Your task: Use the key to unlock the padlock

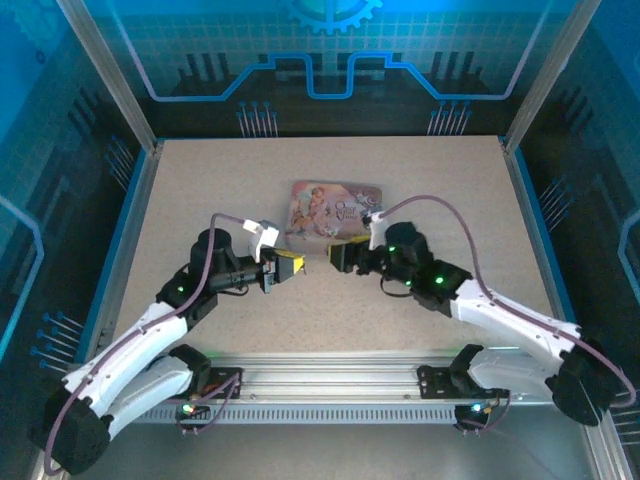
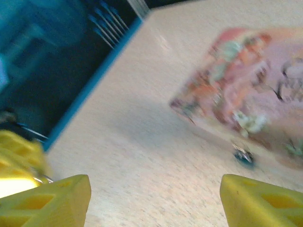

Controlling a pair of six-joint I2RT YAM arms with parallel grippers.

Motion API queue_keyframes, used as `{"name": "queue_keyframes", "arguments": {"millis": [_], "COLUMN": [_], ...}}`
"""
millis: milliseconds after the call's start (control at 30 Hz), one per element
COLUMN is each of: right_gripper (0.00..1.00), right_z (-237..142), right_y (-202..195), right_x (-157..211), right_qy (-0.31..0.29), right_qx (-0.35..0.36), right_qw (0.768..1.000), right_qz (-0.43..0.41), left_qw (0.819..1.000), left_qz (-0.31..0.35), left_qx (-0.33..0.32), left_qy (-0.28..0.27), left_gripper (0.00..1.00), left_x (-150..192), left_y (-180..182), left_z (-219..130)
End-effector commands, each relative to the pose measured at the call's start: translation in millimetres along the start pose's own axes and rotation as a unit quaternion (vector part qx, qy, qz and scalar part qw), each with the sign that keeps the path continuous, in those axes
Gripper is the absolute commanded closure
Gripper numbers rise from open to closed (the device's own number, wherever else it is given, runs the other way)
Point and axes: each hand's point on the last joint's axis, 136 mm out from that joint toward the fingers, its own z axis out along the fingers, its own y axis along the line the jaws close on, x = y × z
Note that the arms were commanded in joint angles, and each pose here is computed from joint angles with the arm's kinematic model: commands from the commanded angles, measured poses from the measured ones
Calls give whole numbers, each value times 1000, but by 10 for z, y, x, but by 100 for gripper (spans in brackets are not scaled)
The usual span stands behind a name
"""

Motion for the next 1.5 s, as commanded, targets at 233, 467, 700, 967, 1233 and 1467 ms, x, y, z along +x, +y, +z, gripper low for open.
{"name": "queue_keyframes", "arguments": {"millis": [233, 467, 700, 967, 1233, 1467], "right_gripper": [31, 38, 44, 50, 55, 65], "right_z": [750, 1151, 1211, 1260, 1350, 1427], "right_y": [-560, -667, -802, -918, -991, -1059], "right_x": [481, 578, 620, 636, 683, 659], "right_qy": [53, 48, 44, 52, 51, 48], "right_qx": [225, 275, 342, 386, 376, 374], "right_qw": [973, 960, 939, 921, 925, 926], "right_qz": [-11, -4, 10, 12, 28, 21], "left_qw": [989, 990, 994, 996, 997, 997], "left_qz": [-20, -23, -24, -24, -24, -22], "left_qx": [-146, -139, -110, -88, -77, -73], "left_qy": [25, 21, 15, 15, 16, 15], "left_gripper": [100, 100, 100, 100, 100, 100], "left_x": [470, 609, 607, 623, 645, 643], "left_y": [470, 440, 353, 299, 265, 250], "left_z": [-332, -414, -386, -355, -354, -356]}}
